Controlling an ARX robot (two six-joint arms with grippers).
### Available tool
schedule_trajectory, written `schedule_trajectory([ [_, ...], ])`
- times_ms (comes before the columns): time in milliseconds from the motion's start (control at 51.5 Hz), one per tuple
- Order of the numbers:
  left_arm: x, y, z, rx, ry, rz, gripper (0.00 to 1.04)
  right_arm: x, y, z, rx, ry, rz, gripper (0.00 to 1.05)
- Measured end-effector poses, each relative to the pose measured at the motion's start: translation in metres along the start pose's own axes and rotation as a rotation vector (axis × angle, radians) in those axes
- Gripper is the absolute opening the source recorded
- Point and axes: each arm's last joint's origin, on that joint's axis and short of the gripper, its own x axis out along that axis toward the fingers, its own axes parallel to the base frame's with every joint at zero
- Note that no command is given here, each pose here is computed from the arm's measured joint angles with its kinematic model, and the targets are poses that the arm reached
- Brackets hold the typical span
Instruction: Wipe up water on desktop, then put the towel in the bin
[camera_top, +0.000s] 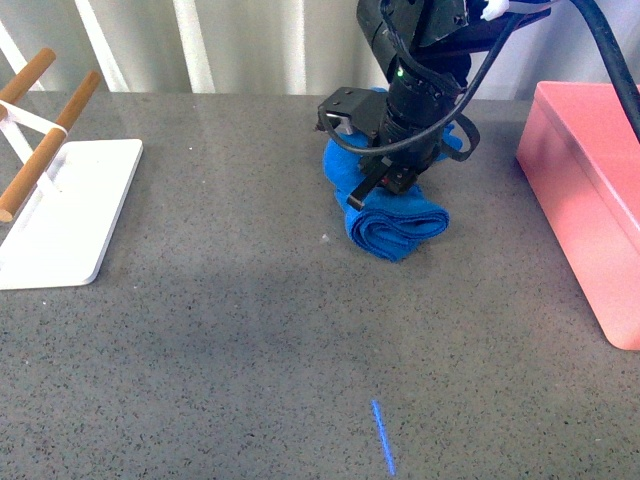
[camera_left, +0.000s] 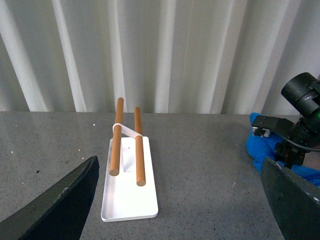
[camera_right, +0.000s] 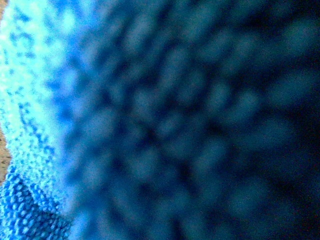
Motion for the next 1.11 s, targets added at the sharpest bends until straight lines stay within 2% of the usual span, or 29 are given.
schedule_trajectory([
  [233,0.000,0.000,0.000,0.000,0.000,0.000,0.98,-0.013,0.035,-0.005,-0.053,-0.058,0.121,0.05],
  [369,0.000,0.000,0.000,0.000,0.000,0.000,0.98,-0.024,0.052,-0.017,-0.072,-0.093,0.215,0.05],
  [485,0.000,0.000,0.000,0.000,0.000,0.000,0.98,-0.037,0.060,-0.033,-0.070,-0.111,0.215,0.05],
  [660,0.000,0.000,0.000,0.000,0.000,0.000,0.98,-0.083,0.030,-0.033,-0.028,-0.248,0.084,0.05],
  [815,0.000,0.000,0.000,0.000,0.000,0.000,0.98,-0.154,-0.008,-0.020,0.066,-0.363,-0.076,0.05],
  [989,0.000,0.000,0.000,0.000,0.001,0.000,0.98,-0.228,-0.040,-0.015,0.234,-0.416,-0.273,0.05],
  [1106,0.000,0.000,0.000,0.000,0.001,0.000,0.98,-0.249,-0.051,-0.021,0.347,-0.377,-0.398,0.05],
])
